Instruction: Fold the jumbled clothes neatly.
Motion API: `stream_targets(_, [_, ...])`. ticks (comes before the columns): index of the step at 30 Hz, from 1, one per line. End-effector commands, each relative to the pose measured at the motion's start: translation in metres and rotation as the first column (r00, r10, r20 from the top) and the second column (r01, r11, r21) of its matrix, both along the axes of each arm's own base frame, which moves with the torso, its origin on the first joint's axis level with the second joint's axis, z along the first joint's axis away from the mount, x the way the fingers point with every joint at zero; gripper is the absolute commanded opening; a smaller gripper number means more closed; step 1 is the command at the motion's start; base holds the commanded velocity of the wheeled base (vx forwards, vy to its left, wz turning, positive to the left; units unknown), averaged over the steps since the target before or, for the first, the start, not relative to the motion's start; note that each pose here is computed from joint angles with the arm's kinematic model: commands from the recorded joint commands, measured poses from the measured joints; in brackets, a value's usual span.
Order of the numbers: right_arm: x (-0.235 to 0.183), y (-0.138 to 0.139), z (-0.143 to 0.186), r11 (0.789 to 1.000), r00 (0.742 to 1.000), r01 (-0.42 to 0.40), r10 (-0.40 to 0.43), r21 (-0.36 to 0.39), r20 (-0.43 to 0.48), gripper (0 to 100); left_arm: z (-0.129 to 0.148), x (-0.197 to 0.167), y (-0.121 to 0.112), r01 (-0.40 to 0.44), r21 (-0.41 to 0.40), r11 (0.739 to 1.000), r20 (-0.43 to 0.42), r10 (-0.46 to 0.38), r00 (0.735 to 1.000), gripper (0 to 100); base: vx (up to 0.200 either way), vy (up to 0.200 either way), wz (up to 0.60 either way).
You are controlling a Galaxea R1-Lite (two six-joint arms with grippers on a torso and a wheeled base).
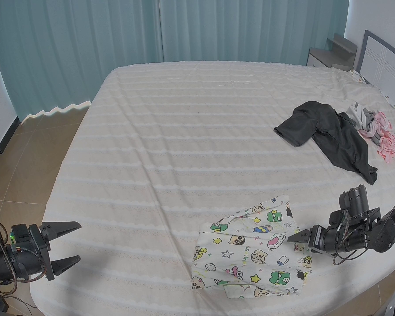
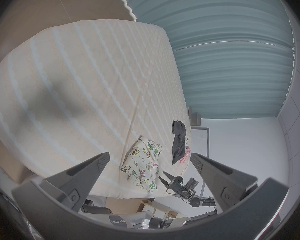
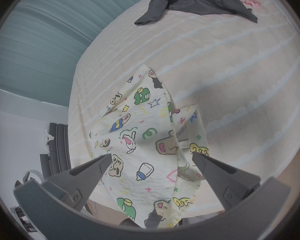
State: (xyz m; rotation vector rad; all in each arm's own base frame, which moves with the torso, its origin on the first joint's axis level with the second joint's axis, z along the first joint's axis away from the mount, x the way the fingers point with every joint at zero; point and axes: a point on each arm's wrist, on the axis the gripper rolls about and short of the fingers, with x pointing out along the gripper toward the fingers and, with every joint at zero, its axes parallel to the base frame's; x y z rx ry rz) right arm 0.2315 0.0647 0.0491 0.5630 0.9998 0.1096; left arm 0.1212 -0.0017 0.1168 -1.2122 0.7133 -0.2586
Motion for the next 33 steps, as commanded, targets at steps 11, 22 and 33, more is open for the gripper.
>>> stream_targets(11, [-0.008, 0.032, -0.019, 0.999, 0.992, -0.046, 0.049, 0.026, -0.115, 100, -0.001, 0.001, 0.000, 0.000, -0.002, 1.000, -0.012, 0.000, 1.000, 100, 0.000, 0.000, 0.00])
stream_targets(22, [-0.005, 0.042, -0.029, 0.998, 0.990, -0.044, 0.038, -0.037, -0.138, 100, -0.002, 0.002, 0.000, 0.000, -0.002, 1.000, -0.014, 0.000, 1.000, 100, 0.000, 0.000, 0.00])
stream_targets(33, [-0.005, 0.041, -0.026, 0.998, 0.991, -0.023, 0.016, -0.054, -0.129, 100, -0.002, 0.002, 0.000, 0.000, -0.002, 1.000, -0.017, 0.000, 1.000, 100, 0.000, 0.000, 0.00])
